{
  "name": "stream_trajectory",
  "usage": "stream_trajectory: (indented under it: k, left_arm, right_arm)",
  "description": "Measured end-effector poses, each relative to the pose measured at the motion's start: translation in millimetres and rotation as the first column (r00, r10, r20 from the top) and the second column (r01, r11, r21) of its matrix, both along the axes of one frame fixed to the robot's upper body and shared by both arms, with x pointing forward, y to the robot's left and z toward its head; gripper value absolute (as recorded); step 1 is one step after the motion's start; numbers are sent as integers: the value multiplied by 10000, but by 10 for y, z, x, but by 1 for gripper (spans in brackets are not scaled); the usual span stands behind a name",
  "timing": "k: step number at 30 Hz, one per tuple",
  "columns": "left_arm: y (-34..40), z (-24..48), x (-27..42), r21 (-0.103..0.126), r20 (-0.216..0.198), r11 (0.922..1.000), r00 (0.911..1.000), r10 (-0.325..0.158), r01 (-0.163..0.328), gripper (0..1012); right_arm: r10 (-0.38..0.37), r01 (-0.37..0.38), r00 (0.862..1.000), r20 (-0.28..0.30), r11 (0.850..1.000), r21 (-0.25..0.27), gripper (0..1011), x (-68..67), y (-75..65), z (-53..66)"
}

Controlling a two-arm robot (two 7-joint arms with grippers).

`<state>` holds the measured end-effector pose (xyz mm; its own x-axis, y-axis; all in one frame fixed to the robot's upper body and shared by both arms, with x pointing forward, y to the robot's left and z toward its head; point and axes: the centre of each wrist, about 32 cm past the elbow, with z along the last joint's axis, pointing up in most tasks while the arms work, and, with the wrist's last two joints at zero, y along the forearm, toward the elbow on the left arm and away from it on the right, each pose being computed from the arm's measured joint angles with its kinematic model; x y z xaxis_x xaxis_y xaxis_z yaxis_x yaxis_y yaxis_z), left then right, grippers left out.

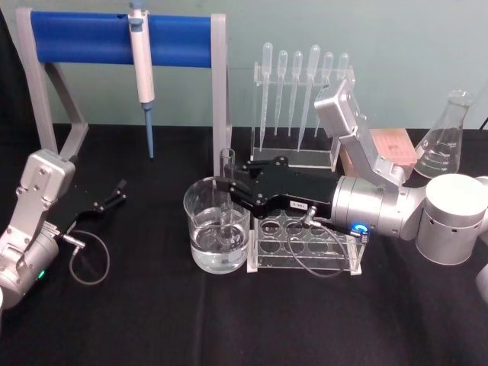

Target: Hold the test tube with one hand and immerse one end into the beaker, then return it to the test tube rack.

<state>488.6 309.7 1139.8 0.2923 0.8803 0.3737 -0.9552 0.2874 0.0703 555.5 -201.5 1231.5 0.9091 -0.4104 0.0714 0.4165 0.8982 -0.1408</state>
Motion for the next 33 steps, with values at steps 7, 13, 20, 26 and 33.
stream_trajectory:
  k: [7, 13, 20, 26, 33]
  left_arm:
    - [0, 0, 0, 0, 0, 10000, 10000, 1, -1, 1000]
    - [0, 0, 0, 0, 0, 10000, 10000, 0, 0, 1000]
    - [0, 0, 0, 0, 0, 10000, 10000, 1, -1, 1000]
    - [0, 0, 0, 0, 1, 10000, 10000, 0, 0, 1000]
    - [0, 0, 0, 0, 1, 10000, 10000, 1, -1, 1000]
  right_arm:
    - [25, -26, 10000, -58, 10000, -50, 222, -5, -3, -21]
    - [35, -36, 9999, -112, 10000, -92, 222, -13, -1, -37]
    - [-3, 1, 9997, -239, 10000, -98, 222, -20, -7, -84]
    - [-27, 23, 9994, -335, 9999, -101, 222, -25, -7, -117]
    - [-54, 53, 9989, -456, 10000, -27, 222, -30, -16, -143]
